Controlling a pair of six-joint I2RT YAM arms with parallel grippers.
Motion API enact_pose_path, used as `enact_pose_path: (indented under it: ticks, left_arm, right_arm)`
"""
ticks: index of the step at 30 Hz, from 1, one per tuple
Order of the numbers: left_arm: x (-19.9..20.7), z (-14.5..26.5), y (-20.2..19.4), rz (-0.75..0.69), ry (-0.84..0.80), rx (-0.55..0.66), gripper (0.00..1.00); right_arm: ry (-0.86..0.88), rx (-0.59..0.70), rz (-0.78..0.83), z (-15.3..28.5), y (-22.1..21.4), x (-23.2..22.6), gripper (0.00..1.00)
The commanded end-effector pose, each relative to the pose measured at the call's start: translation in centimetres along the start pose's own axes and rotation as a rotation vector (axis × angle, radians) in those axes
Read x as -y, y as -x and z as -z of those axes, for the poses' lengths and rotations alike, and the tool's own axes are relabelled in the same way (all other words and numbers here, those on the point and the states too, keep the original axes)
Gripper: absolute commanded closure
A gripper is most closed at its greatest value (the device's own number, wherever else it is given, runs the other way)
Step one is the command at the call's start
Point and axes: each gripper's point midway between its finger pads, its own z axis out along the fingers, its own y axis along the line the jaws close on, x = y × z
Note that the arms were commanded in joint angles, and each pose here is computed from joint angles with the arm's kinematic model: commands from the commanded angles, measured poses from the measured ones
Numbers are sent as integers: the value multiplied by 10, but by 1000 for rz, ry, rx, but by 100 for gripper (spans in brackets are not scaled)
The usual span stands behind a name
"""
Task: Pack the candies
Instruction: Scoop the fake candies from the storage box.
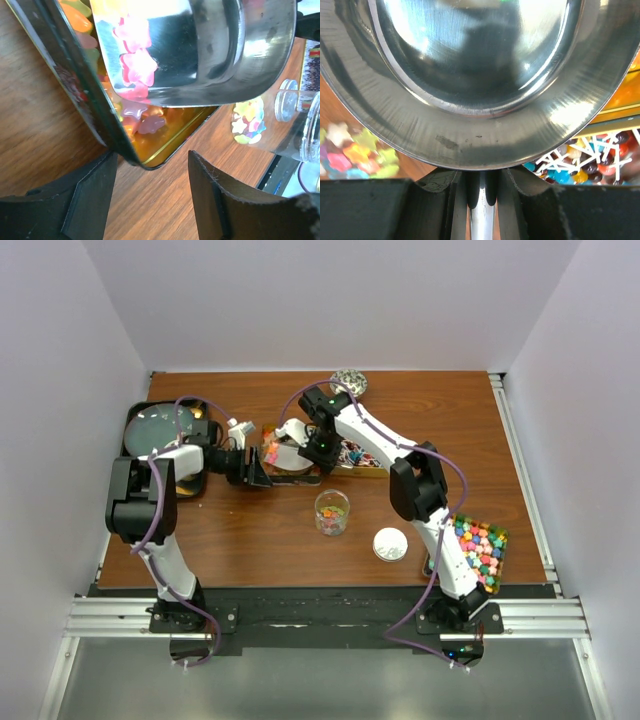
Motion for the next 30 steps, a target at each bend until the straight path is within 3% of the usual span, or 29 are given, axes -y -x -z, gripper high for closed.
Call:
enact_pose_path:
  ticks: [1, 15, 19, 25, 30]
  left_arm:
    - [10, 11, 9, -53, 17, 24, 37]
    - [30, 50, 20, -213, 63, 52, 34]
    - [20, 71, 38, -184, 101, 126, 32]
    - [14, 87, 59, -172, 148, 174, 28]
    - [9, 85, 57, -142, 166, 162, 27]
  right_arm:
    - [74, 53, -6, -39, 14, -27, 100]
    - [-15, 248, 5, 5, 23, -24, 100]
    - [-30, 327, -15, 16, 25, -22, 100]
    - [-127, 628, -97, 55, 33, -11, 100]
    - [-126, 632, -111, 51, 24, -12, 100]
